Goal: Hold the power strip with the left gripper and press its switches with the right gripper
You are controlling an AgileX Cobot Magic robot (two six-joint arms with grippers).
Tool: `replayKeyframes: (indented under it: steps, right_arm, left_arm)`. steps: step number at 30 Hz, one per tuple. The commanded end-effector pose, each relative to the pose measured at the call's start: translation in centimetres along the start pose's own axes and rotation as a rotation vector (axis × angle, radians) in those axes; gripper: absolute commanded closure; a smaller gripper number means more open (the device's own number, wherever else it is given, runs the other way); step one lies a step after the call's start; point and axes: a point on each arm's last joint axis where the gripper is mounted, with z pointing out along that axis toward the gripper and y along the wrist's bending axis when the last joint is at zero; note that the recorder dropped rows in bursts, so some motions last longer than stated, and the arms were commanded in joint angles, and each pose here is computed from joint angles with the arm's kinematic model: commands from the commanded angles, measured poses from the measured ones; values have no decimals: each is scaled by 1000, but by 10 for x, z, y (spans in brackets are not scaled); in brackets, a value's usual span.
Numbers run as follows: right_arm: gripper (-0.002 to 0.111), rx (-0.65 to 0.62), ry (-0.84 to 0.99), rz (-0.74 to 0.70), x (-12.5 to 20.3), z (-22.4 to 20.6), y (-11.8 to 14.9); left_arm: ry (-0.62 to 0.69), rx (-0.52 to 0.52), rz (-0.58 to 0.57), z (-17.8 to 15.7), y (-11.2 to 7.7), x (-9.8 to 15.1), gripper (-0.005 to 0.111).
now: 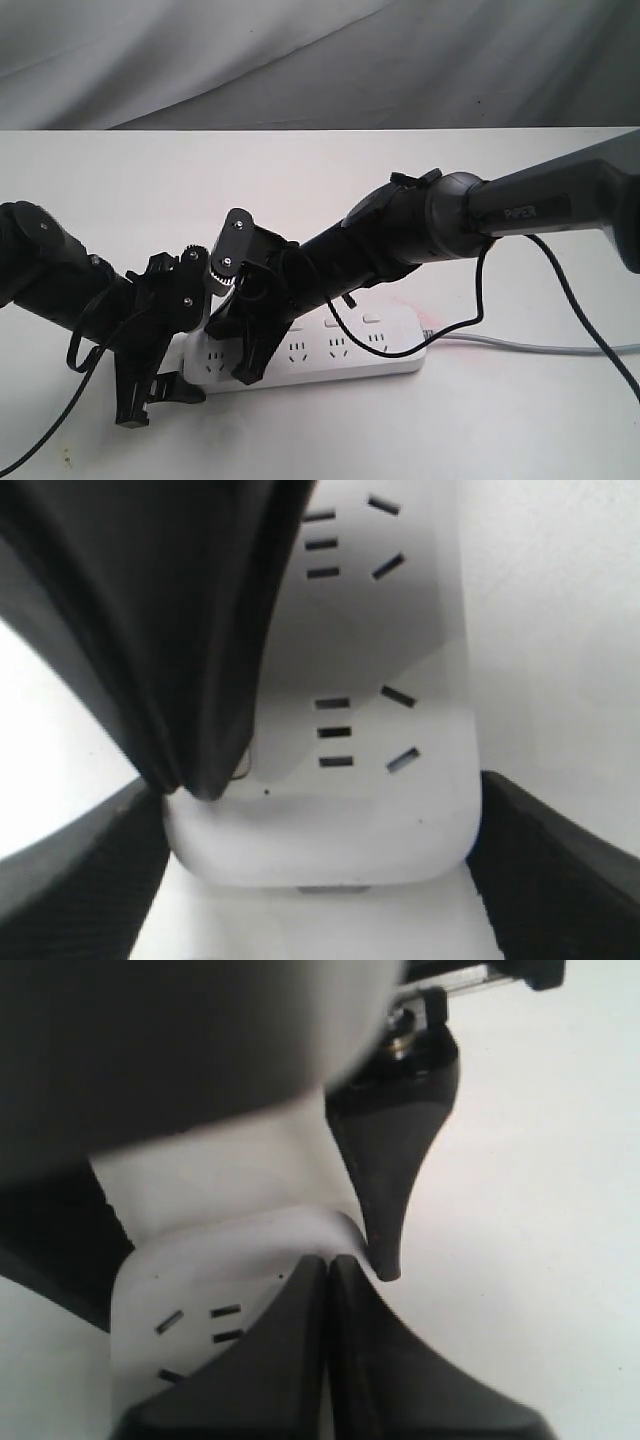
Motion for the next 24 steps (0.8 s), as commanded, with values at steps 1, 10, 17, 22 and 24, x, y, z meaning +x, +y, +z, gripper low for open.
replayKeyframes:
  steps: [1, 10, 17, 22, 24]
  right_arm:
    - [108, 23, 152, -42, 35, 20, 1]
    - [108, 110, 178, -15, 37, 19, -7]
    - [108, 18, 136, -25, 35, 19, 0]
    - [108, 12, 84, -2, 33, 15, -4]
    - [108, -1, 50, -1, 31, 11, -6]
  left_arm:
    - [15, -39, 19, 0, 3, -1, 52]
    - [15, -39, 19, 0, 3, -1, 52]
    - [15, -39, 19, 0, 3, -1, 52]
    - [15, -39, 19, 0, 3, -1, 52]
    - [15, -39, 19, 0, 3, -1, 52]
